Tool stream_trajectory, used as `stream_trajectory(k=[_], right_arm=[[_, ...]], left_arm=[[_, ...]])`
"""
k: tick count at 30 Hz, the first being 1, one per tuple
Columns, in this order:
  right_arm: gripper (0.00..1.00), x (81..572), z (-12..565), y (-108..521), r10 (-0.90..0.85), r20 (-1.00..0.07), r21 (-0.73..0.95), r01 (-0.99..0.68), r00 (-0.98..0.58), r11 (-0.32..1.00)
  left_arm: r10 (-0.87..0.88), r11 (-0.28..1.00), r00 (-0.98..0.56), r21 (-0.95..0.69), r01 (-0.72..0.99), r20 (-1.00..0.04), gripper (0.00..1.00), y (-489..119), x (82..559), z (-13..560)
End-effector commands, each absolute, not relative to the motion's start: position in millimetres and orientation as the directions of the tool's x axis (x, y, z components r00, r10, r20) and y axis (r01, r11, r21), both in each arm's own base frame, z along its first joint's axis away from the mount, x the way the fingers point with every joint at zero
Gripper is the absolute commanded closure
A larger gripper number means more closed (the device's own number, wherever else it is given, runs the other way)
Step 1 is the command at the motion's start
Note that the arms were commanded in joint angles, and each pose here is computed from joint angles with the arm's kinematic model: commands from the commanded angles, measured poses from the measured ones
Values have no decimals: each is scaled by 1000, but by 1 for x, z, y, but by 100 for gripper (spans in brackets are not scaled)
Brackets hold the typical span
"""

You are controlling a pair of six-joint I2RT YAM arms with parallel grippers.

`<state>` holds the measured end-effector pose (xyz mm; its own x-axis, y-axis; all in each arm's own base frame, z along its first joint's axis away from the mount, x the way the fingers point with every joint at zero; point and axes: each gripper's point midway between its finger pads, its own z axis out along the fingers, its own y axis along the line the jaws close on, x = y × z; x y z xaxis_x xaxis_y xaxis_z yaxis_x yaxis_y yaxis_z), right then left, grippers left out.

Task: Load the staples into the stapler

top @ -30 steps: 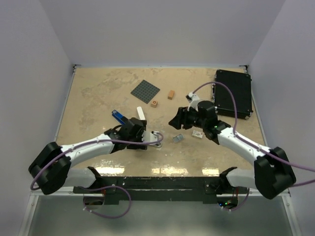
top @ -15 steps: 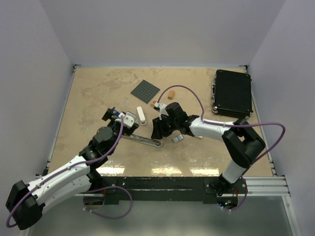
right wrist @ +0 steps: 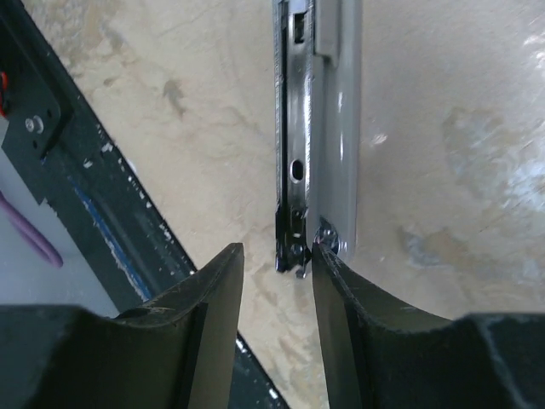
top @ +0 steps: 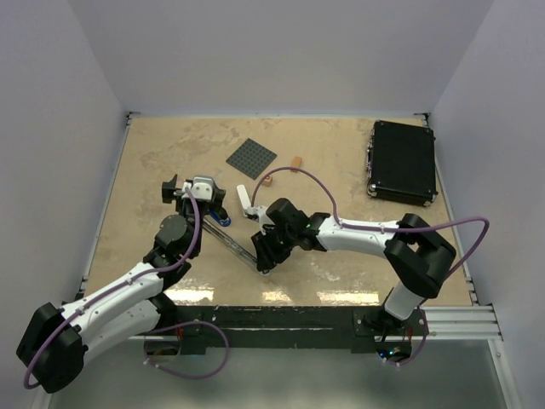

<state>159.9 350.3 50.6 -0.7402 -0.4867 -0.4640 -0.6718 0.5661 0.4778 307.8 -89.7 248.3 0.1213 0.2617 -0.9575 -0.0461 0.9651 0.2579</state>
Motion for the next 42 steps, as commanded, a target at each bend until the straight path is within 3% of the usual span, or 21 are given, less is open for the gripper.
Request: stream_trajectory(k=[1, 4, 8, 14, 18, 23, 31, 42], right_arm=[[58, 165, 91, 352, -441, -526, 448, -678, -727, 583], [57, 180, 106, 342, -421, -555, 372, -667, -717, 645], [57, 214, 107, 299, -417, -521, 190, -577, -745, 794], [56, 253, 101, 241, -360, -493, 51, -439, -792, 897], [57, 263, 88, 221, -383, -463, -55, -406, -799, 912], [64, 267, 76, 222, -386, -447, -72, -398, -807, 915], [66, 272, 59, 212, -404, -411, -146, -378, -817, 914], [71, 269, 44, 215, -424, -378, -137, -403, -823, 905]], left_arm=[[169, 986, 176, 165, -40, -970, 0, -92, 310, 261], [172, 985, 180, 166, -48, -968, 0, -90, 308, 262], [169, 985, 182, 162, -51, -969, 0, -89, 308, 263], [173, 985, 184, 166, -53, -968, 0, -89, 308, 264], [178, 984, 182, 173, -44, -967, 0, -91, 309, 263], [188, 982, 179, 184, -37, -966, 0, -92, 310, 262], [195, 981, 167, 194, -24, -966, 0, -96, 312, 258], [207, 978, 158, 208, -15, -965, 0, -99, 314, 255]])
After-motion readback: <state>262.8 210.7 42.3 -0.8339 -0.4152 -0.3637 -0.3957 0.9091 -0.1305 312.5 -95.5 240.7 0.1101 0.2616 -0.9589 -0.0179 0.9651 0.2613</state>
